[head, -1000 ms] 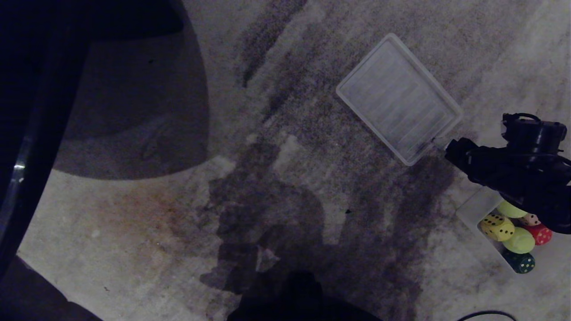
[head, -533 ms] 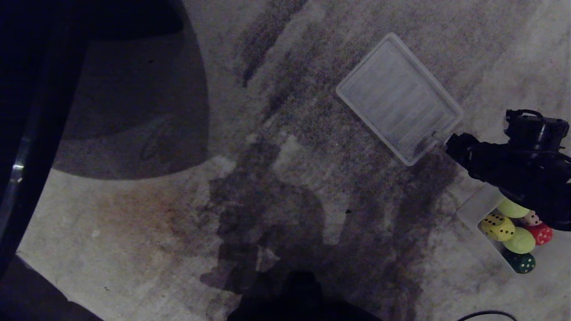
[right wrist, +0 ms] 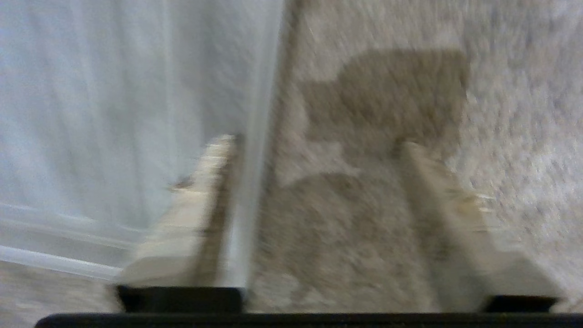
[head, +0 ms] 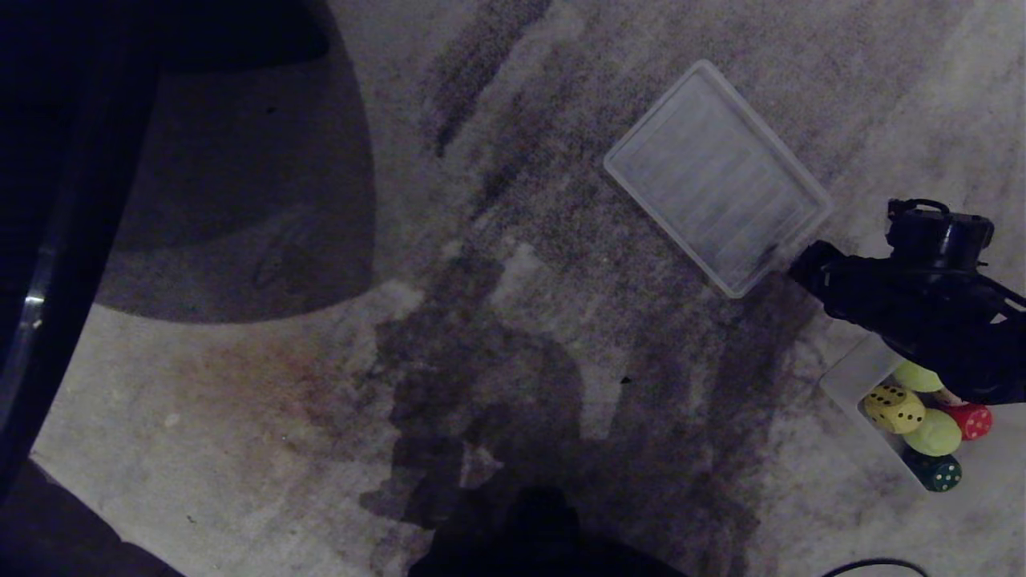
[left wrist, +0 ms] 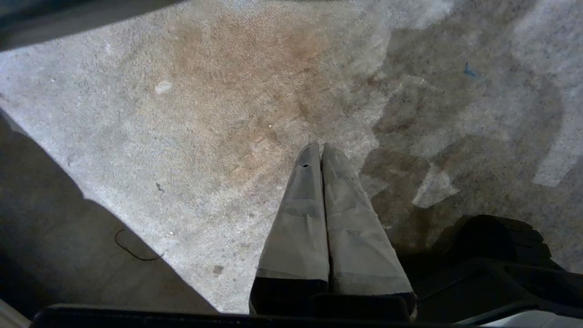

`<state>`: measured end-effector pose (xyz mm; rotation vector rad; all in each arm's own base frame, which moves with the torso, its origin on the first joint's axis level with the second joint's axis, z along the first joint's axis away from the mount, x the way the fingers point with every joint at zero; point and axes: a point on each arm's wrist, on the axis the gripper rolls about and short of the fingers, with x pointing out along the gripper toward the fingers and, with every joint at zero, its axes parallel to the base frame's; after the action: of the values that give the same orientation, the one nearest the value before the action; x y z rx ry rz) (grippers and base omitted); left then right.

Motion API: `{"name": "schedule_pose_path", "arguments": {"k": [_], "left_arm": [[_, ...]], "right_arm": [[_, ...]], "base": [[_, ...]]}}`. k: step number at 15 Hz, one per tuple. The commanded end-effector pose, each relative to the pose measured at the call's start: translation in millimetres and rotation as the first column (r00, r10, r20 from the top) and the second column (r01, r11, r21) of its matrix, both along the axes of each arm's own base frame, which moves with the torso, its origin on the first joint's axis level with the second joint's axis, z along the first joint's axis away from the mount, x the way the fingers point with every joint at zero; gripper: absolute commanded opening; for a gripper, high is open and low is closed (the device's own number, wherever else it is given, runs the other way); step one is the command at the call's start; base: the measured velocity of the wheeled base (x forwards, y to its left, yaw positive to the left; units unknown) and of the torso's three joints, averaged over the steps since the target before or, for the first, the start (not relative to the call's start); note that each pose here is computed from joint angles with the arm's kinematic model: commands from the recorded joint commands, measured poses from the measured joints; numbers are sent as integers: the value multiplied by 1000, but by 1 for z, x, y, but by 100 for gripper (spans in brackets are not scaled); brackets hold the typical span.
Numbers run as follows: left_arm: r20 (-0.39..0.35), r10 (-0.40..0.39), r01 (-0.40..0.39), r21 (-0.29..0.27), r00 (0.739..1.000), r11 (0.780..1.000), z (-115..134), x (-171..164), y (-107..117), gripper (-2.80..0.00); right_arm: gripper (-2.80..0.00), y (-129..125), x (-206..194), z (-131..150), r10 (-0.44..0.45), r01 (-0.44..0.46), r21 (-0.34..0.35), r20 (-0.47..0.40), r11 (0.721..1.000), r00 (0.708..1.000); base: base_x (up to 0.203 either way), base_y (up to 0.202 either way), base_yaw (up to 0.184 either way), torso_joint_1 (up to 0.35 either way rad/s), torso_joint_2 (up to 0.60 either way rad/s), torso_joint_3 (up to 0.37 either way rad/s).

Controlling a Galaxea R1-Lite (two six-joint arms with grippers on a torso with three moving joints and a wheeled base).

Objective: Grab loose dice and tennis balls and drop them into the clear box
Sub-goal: Close the lid

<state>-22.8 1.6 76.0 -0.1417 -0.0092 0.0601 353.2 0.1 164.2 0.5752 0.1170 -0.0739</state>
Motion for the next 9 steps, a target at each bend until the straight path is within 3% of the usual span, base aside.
{"name": "schedule_pose_path", "arguments": {"k": [1, 9], "left_arm": [[-1, 1, -1, -1, 1000, 1000, 0, 0, 0, -280], [-1, 1, -1, -1, 1000, 1000, 0, 0, 0, -280]], "right_arm": [[-280, 1, 5, -9, 7, -8, -28, -22, 1000, 1000], [-280, 2, -5, 2, 12, -12, -59, -2, 998, 1000]], "base": [[0, 0, 0, 0, 0, 0], [0, 0, 0, 0, 0, 0]]}}
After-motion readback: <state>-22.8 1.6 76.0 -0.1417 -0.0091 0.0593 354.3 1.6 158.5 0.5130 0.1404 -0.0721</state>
